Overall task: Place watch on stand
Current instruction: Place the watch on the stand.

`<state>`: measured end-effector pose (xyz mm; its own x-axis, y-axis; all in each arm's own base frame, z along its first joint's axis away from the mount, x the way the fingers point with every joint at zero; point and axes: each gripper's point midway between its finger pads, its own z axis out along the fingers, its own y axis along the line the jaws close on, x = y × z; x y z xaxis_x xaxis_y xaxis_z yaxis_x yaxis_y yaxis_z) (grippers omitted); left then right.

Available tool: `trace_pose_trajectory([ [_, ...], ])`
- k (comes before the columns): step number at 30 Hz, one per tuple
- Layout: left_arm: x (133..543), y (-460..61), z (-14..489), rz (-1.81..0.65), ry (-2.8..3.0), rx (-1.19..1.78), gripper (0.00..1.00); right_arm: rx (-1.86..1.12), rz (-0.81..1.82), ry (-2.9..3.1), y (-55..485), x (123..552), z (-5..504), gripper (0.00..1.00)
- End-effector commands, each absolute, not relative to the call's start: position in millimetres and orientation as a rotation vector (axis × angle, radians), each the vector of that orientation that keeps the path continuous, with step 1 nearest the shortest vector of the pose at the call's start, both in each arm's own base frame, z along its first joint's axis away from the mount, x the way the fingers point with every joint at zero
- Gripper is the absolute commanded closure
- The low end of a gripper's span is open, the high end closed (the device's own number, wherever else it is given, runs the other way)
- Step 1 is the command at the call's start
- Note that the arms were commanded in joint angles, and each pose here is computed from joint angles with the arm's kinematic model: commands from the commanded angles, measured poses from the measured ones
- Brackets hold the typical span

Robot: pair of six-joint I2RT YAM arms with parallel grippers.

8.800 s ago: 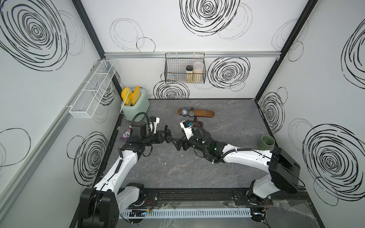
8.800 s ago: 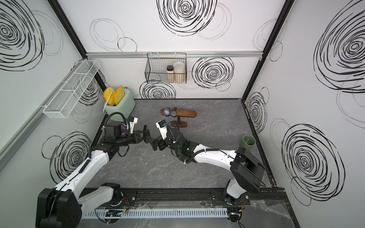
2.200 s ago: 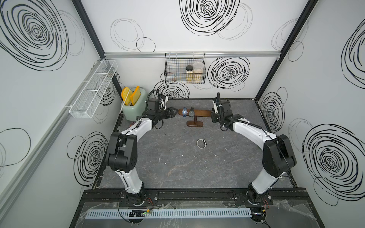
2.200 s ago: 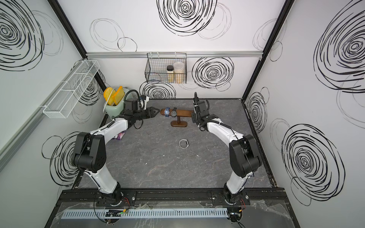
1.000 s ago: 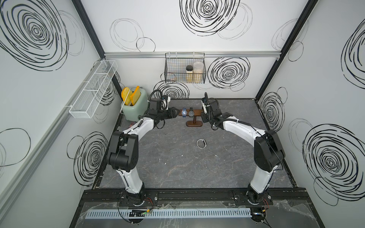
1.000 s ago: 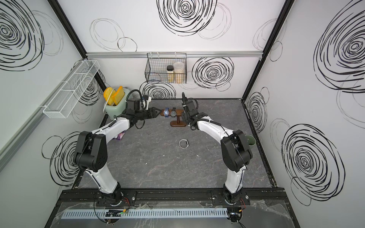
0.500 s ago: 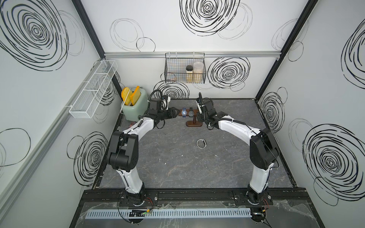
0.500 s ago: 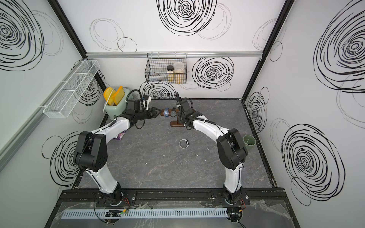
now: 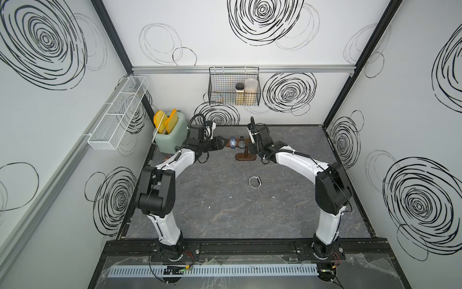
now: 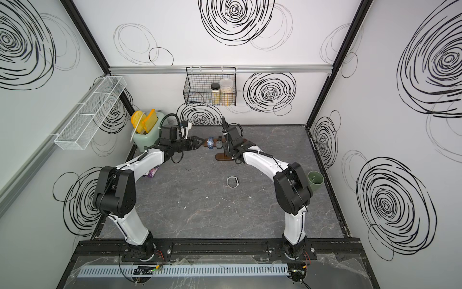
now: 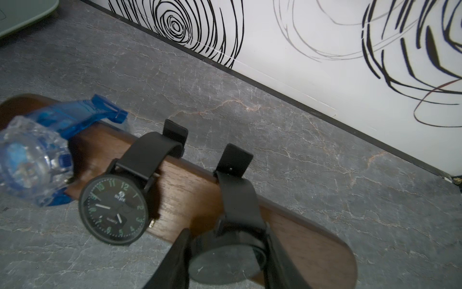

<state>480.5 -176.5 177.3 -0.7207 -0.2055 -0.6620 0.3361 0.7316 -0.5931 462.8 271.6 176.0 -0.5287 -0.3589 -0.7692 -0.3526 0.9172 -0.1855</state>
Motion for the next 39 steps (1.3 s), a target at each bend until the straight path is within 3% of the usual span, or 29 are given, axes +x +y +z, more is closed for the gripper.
trace_pose_trajectory([
  [1, 487, -182, 187, -0.946, 2.153, 0.134, 0.46, -0.515, -0.017, 2.141, 277, 466, 189, 0.56],
  [17, 487, -183, 187, -0.951, 2.157, 0.136, 0.46, -0.518, 0.001, 2.092, 286, 471, 199, 0.42],
  [23, 487, -183, 188, -0.954, 2.153, 0.137, 0.47, -0.475, -0.026, 2.022, 277, 470, 224, 0.38],
  [30, 488, -177, 190, -0.917, 2.164, 0.123, 0.46, -0.363, 0.006, 1.995, 243, 434, 261, 0.25],
  [39, 486, -136, 200, -0.797, 2.201, -0.034, 0.46, -0.342, 0.342, 2.354, 223, 323, 132, 0.25],
])
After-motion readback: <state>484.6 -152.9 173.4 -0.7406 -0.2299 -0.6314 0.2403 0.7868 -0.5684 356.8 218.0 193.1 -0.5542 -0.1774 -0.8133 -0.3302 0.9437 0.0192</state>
